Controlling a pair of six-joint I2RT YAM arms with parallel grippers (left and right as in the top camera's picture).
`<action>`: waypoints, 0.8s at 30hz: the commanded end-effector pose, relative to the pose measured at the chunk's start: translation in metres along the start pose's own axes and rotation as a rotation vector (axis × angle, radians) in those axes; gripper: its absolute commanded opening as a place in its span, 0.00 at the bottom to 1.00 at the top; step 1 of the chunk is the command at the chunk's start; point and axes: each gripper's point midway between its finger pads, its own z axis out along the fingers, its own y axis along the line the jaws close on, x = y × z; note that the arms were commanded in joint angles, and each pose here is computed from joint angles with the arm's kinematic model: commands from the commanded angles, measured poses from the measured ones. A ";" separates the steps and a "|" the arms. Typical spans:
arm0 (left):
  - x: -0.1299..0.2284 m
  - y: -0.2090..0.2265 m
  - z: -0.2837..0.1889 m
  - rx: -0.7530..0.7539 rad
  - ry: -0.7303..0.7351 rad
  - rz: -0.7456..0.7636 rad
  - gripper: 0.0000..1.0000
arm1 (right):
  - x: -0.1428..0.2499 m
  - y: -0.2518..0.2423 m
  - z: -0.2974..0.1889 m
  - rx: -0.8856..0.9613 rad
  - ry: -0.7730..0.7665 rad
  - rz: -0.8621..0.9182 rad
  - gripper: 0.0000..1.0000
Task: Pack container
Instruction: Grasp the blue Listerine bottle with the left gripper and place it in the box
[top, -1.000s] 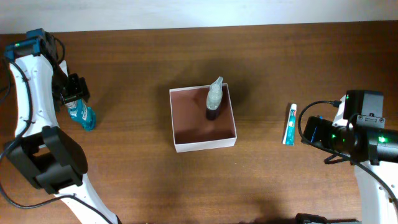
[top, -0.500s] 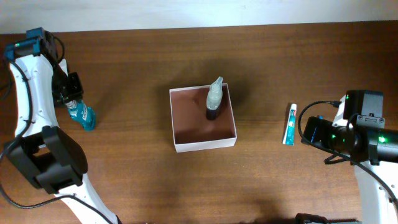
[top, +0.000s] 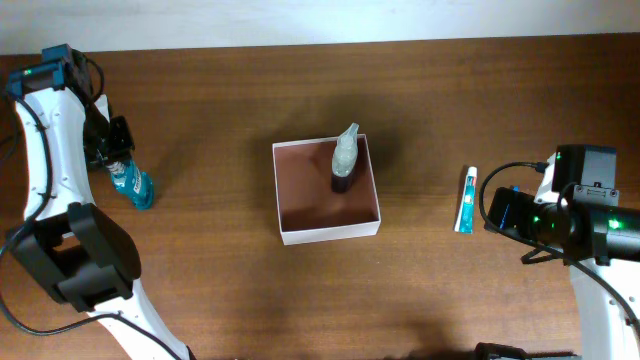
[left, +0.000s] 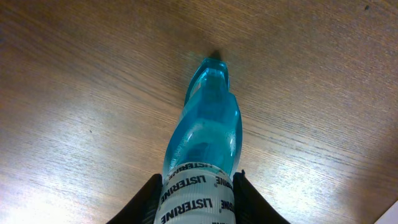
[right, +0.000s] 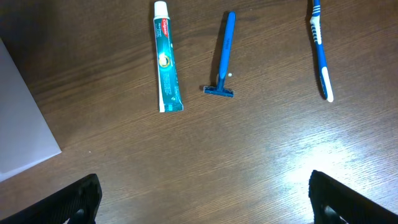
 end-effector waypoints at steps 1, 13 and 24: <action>0.003 -0.002 0.001 0.017 0.012 0.006 0.01 | -0.005 -0.001 -0.006 -0.004 -0.025 0.012 0.99; 0.066 -0.126 -0.149 0.280 -0.305 0.288 0.00 | -0.005 -0.001 -0.006 -0.004 -0.025 0.013 0.99; 0.133 -0.263 -0.191 0.393 -0.446 0.521 0.00 | -0.002 -0.001 -0.006 -0.003 -0.015 0.012 0.99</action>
